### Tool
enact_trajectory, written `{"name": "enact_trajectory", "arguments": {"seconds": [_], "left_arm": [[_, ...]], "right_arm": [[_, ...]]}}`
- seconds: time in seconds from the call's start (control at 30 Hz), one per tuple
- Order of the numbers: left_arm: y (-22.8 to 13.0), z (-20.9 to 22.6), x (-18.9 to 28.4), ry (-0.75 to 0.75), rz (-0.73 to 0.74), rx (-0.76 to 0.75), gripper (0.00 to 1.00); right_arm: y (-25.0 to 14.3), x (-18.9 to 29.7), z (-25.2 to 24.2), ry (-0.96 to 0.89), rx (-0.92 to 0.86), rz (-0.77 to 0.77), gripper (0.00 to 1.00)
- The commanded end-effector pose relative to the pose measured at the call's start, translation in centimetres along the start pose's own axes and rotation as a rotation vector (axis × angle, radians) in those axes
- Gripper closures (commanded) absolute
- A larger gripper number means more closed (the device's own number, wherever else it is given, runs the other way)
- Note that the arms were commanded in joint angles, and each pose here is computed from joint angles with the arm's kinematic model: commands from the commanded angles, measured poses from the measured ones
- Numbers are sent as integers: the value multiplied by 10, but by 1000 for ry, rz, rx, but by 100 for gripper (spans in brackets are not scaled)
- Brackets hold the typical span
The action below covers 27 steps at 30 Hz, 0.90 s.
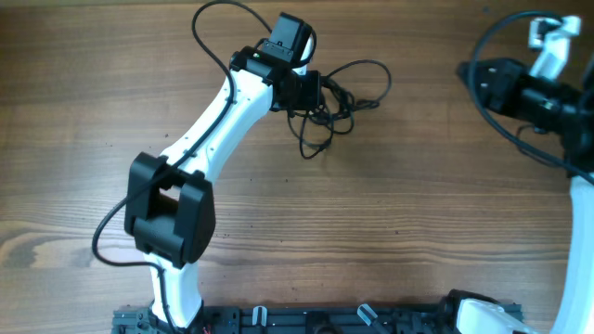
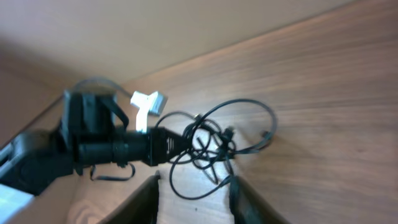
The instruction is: Untangle cables
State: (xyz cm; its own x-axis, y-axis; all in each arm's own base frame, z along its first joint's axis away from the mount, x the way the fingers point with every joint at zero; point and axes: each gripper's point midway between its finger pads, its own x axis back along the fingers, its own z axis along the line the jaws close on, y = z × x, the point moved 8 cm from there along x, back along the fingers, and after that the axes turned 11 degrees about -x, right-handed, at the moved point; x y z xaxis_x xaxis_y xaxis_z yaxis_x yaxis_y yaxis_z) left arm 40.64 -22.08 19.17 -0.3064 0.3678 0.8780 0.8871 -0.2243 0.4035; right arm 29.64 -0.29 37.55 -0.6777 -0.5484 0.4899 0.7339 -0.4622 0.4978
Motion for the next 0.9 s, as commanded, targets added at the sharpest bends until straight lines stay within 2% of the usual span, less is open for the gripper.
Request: {"name": "enact_trajectory", "arguments": {"seconds": [0.0, 0.03, 0.07, 0.13, 0.23, 0.4, 0.57, 0.63, 0.73, 0.87], "left_arm": [[14, -38, 76, -239, -161, -145, 96], [15, -43, 89, -265, -187, -156, 96], [15, -47, 105, -281, -222, -169, 96], [16, -50, 119, -288, -256, -177, 96], [16, -59, 128, -369, -271, -201, 96], [16, -60, 127, -378, -265, -198, 96], [10, -76, 134, -568, -233, -234, 96], [6, -84, 139, -669, -207, -253, 96], [1, -91, 139, -710, -183, -263, 96], [5, -72, 126, -472, -196, -179, 96]], "right_arm": [[-8, -28, 16, 90, 73, 94, 50], [-8, -39, 15, 74, 45, 111, 46], [-7, -50, 7, 5, -68, 113, 39], [-7, -67, 1, 24, -125, 157, 38], [-5, -96, 6, 164, -115, 234, 38], [-4, -106, 24, 236, -98, 231, 34], [-6, -121, 31, 251, -83, 233, 32], [1, -126, 33, 275, -48, 204, 44], [9, -126, 40, 322, -34, 170, 96], [13, -110, 65, 508, 38, 198, 96]]}}
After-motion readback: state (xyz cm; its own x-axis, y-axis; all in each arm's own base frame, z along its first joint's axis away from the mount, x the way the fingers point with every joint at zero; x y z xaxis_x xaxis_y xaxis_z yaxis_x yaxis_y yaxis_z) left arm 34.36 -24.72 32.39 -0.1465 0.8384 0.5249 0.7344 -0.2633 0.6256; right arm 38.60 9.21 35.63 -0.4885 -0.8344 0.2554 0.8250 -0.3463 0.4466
